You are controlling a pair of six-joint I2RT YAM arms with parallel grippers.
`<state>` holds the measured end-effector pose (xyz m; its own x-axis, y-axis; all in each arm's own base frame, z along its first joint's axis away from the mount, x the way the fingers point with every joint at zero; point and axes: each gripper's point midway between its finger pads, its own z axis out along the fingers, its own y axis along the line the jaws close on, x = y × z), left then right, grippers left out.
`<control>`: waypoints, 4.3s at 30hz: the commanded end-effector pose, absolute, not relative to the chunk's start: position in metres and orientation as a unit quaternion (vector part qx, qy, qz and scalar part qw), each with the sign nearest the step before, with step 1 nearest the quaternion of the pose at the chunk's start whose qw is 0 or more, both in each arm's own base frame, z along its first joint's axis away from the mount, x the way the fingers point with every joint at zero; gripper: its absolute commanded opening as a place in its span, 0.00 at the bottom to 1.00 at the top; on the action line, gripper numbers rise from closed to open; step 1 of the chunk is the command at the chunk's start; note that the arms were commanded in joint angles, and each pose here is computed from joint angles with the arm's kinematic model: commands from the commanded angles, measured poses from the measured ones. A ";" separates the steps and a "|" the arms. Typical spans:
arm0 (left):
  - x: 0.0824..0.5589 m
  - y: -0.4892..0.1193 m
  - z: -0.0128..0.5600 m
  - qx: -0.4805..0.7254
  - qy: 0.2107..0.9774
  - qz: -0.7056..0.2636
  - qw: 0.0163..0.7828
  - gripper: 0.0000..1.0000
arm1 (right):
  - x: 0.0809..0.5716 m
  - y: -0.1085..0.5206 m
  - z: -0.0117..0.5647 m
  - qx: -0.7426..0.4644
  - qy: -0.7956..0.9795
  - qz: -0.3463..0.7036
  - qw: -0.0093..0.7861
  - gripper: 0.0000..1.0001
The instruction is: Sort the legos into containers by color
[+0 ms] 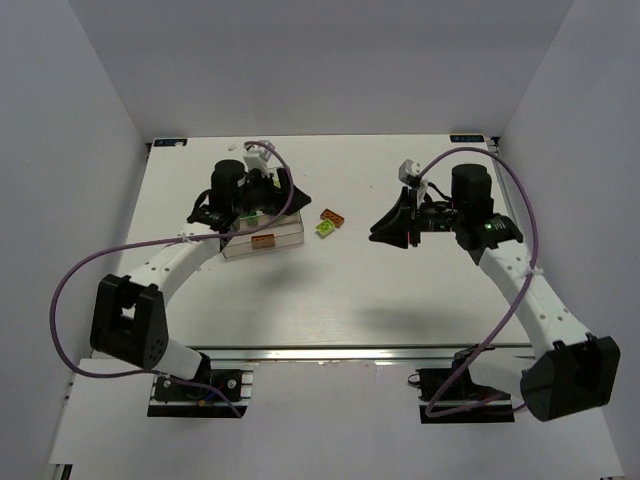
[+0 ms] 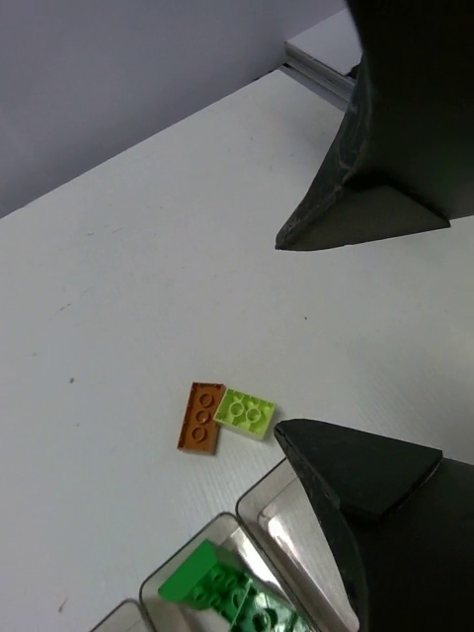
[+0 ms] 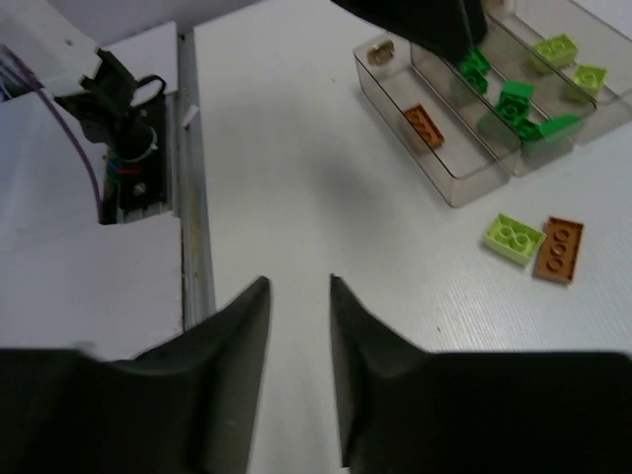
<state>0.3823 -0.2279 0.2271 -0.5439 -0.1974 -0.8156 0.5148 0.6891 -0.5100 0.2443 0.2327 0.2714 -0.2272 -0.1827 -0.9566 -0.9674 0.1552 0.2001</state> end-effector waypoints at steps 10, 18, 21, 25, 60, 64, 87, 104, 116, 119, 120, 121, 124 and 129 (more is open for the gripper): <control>0.388 -0.289 0.188 0.178 0.835 -0.304 0.422 0.58 | 0.227 0.208 0.272 -0.454 0.635 0.377 0.498 0.18; 0.411 -0.305 0.152 0.221 0.867 -0.209 0.396 0.59 | 0.219 0.208 0.264 -0.491 0.617 0.374 0.489 0.27; 0.414 -0.313 0.129 0.233 0.880 -0.180 0.373 0.61 | 0.221 0.209 0.259 -0.494 0.619 0.373 0.483 0.30; 0.424 -0.321 0.117 0.230 0.892 -0.156 0.356 0.63 | 0.223 0.209 0.255 -0.494 0.624 0.374 0.476 0.31; 0.429 -0.305 0.046 0.256 0.913 -0.075 0.309 0.67 | 0.219 0.211 0.251 -0.495 0.623 0.393 0.460 0.31; 0.427 -0.306 0.043 0.258 0.914 -0.079 0.304 0.64 | 0.219 0.211 0.251 -0.495 0.623 0.394 0.459 0.31; 0.420 -0.327 0.133 0.260 0.877 -0.177 0.362 0.02 | 0.219 0.212 0.249 -0.493 0.625 0.401 0.454 0.31; 0.521 -0.194 0.206 0.057 0.855 -0.164 0.489 0.03 | 0.218 0.212 0.249 -0.492 0.624 0.405 0.451 0.31; 0.562 -0.151 0.173 0.032 0.878 -0.040 0.476 0.05 | 0.212 0.210 0.260 -0.497 0.612 0.400 0.467 0.31; 0.565 -0.145 0.158 0.028 0.883 -0.033 0.468 0.06 | 0.212 0.209 0.261 -0.497 0.611 0.399 0.469 0.31; 0.565 -0.142 0.156 0.026 0.883 -0.032 0.467 0.06 | 0.212 0.209 0.260 -0.496 0.613 0.399 0.468 0.31; 0.566 -0.142 0.149 0.026 0.886 -0.031 0.461 0.06 | 0.212 0.209 0.261 -0.497 0.612 0.398 0.469 0.31; 0.568 -0.139 0.141 0.025 0.888 -0.028 0.458 0.06 | 0.213 0.209 0.260 -0.496 0.614 0.399 0.467 0.31; 0.570 -0.133 0.126 0.020 0.893 -0.023 0.448 0.12 | 0.215 0.209 0.258 -0.494 0.616 0.398 0.466 0.31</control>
<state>0.5668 -0.1379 0.1210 -0.6130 0.0164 -0.7899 0.0668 0.9973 -0.0311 0.2154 0.2085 0.2519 -0.0987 -0.2483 -0.9636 -0.9775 0.2054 0.0472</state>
